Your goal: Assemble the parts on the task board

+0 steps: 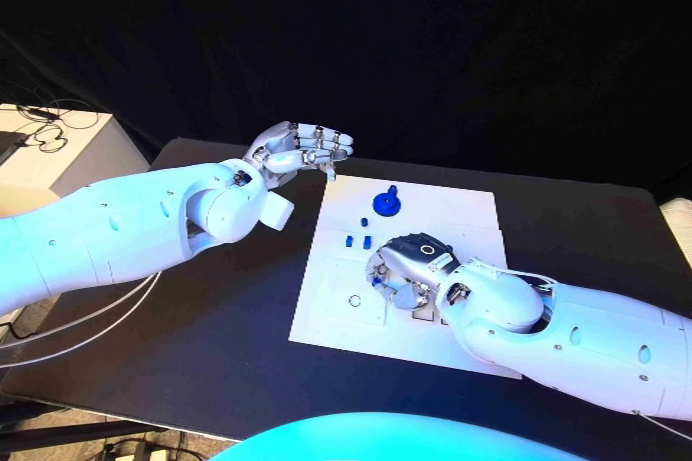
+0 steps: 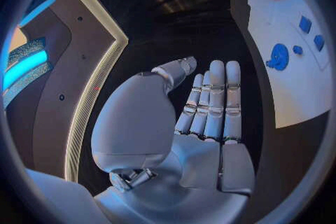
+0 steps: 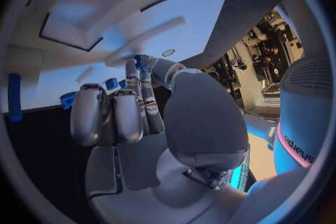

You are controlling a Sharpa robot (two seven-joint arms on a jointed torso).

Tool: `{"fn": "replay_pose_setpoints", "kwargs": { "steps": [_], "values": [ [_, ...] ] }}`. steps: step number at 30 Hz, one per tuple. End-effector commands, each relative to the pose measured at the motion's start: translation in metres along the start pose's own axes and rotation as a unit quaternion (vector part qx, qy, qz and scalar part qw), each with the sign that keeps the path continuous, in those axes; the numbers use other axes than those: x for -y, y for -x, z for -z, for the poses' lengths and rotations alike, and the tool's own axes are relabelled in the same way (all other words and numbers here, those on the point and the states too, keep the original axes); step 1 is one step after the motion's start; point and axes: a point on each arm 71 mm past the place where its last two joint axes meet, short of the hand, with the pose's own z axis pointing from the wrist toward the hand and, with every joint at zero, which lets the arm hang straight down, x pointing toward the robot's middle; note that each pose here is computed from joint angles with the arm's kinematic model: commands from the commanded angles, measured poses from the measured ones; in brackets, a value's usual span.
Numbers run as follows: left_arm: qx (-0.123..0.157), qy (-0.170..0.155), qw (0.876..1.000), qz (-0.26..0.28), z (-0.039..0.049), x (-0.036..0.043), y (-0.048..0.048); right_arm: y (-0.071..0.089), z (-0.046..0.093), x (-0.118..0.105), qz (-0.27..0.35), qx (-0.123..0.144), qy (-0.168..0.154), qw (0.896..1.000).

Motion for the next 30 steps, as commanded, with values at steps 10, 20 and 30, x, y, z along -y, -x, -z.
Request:
{"fn": "replay_pose_setpoints", "kwargs": {
  "steps": [10, 20, 30],
  "values": [
    [-0.008, -0.002, 1.000, 0.005, -0.0001, 0.0009, -0.0018, -0.006, 0.005, 0.002, -0.003, -0.018, -0.001, 1.000],
    [-0.008, 0.000, 1.000, 0.005, 0.0002, 0.0007, -0.0014, -0.003, 0.006, 0.005, -0.011, 0.004, -0.009, 1.000],
    [-0.009, 0.001, 1.000, 0.005, 0.0006, 0.0006, -0.0009, 0.003, 0.014, 0.006, -0.020, 0.026, -0.012, 0.999]
  ]
}}
